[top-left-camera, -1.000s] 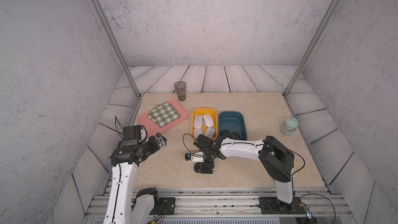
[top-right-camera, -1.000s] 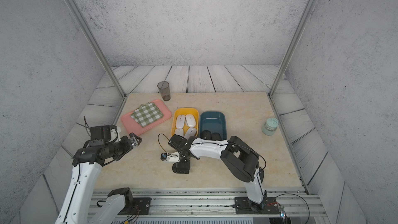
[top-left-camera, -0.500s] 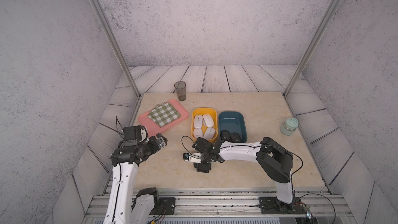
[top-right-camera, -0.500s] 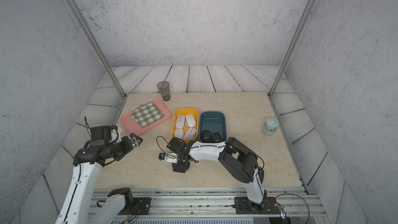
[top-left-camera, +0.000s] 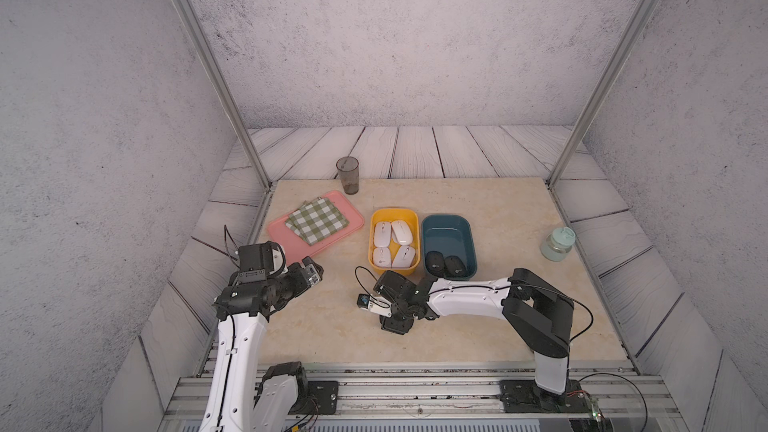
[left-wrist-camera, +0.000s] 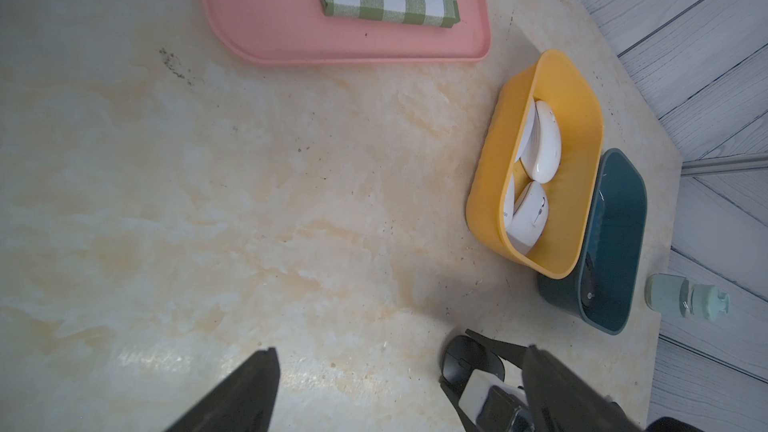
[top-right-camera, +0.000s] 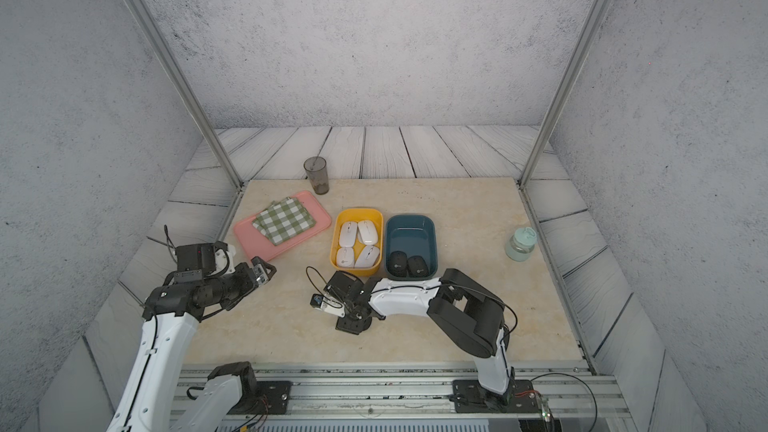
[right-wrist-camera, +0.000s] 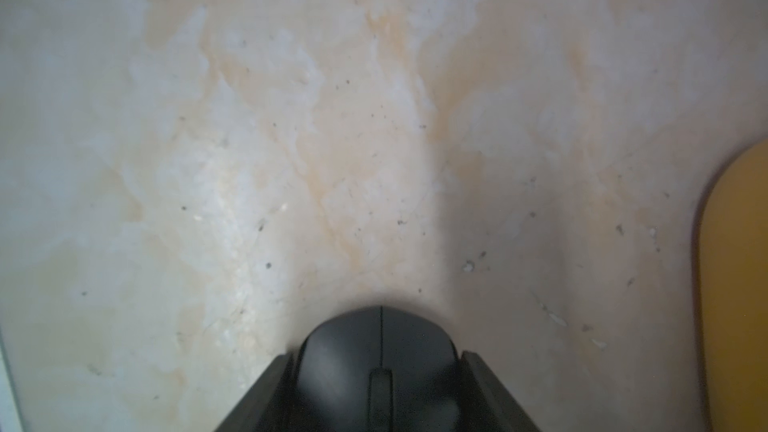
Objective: Place the mice by color into the storage box
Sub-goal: Pick up the mouse from the center of the board.
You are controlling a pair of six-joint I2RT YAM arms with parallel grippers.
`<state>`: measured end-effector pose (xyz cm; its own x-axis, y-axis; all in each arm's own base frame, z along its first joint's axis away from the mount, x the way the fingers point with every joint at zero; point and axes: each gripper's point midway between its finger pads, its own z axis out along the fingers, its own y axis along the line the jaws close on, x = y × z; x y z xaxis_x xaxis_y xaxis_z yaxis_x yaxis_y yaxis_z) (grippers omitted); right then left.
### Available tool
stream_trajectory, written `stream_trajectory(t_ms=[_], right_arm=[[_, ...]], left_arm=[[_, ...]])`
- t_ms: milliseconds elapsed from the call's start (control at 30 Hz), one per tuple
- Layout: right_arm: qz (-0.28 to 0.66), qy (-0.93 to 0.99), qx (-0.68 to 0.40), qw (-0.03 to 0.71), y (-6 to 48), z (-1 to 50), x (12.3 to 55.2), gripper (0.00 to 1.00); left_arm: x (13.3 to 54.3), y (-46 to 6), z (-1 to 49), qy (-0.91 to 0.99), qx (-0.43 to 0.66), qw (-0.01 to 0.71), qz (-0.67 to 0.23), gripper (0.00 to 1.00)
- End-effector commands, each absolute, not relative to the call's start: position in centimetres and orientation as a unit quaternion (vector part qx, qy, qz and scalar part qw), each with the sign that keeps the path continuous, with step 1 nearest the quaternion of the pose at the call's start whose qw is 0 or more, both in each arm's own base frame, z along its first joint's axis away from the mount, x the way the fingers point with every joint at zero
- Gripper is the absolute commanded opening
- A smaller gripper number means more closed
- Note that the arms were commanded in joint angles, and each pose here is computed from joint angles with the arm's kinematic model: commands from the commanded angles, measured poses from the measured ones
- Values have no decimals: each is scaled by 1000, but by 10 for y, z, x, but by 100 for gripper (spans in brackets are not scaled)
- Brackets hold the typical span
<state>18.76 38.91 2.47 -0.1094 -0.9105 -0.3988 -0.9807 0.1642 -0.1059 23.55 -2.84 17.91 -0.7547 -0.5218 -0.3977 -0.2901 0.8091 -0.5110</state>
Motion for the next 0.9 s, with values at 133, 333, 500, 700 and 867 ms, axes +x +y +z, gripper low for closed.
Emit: stream_trajectory(t_ms=[133, 333, 500, 700, 867], right_arm=[[75, 782, -579, 218, 378, 73, 198, 55], [82, 830, -495, 245, 366, 133, 224, 55], [91, 870, -402, 269, 337, 182, 255, 56], [128, 927, -210, 284, 273, 209, 319, 56], [152, 942, -94, 284, 237, 201, 369, 56]], left_arm=[[236, -31, 180, 909, -214, 279, -225, 98], [237, -36, 183, 905, -201, 288, -241, 98], [236, -38, 185, 904, -197, 291, -244, 98], [236, -41, 185, 903, -194, 289, -252, 98], [235, -45, 186, 903, -189, 290, -256, 98]])
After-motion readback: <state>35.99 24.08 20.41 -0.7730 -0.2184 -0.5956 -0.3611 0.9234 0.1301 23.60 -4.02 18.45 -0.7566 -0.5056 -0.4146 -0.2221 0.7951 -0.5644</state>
